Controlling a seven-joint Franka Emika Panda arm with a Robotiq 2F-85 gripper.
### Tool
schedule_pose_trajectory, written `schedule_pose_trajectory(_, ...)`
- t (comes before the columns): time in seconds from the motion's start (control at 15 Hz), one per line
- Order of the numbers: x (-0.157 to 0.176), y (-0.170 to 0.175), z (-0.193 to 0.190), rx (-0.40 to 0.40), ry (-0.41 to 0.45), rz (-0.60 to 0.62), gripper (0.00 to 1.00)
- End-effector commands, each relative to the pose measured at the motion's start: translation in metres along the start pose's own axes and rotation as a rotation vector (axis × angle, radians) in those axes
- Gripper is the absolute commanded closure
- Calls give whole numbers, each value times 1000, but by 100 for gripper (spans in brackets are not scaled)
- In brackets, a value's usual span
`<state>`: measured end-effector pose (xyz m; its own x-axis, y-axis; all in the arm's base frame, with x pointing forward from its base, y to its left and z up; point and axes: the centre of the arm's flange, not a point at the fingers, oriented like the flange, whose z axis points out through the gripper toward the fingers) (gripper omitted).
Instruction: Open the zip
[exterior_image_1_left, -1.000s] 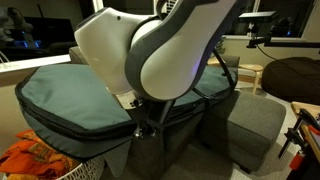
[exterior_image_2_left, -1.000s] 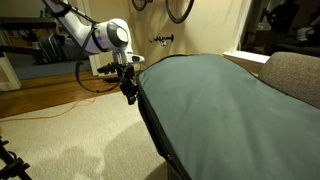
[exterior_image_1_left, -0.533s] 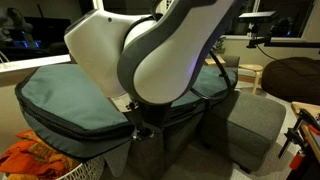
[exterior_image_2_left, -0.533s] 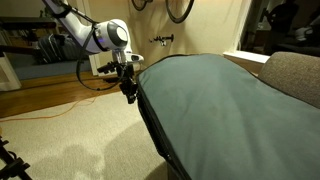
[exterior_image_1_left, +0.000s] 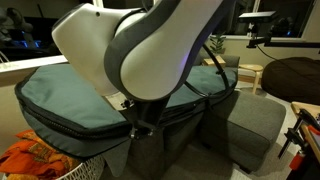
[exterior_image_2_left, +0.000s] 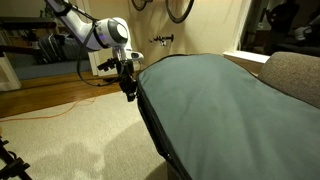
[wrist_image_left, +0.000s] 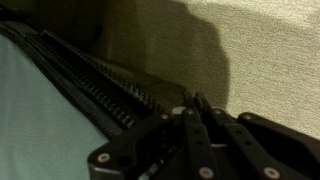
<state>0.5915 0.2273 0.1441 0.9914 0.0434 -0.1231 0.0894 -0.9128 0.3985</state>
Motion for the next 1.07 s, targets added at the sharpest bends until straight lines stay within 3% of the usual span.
schedule_pose_trajectory(0.0, -24, -41, -55, 32, -18, -22, 95)
schedule_pose_trajectory(1.0, -26, -38, -54, 39, -38, -41, 95)
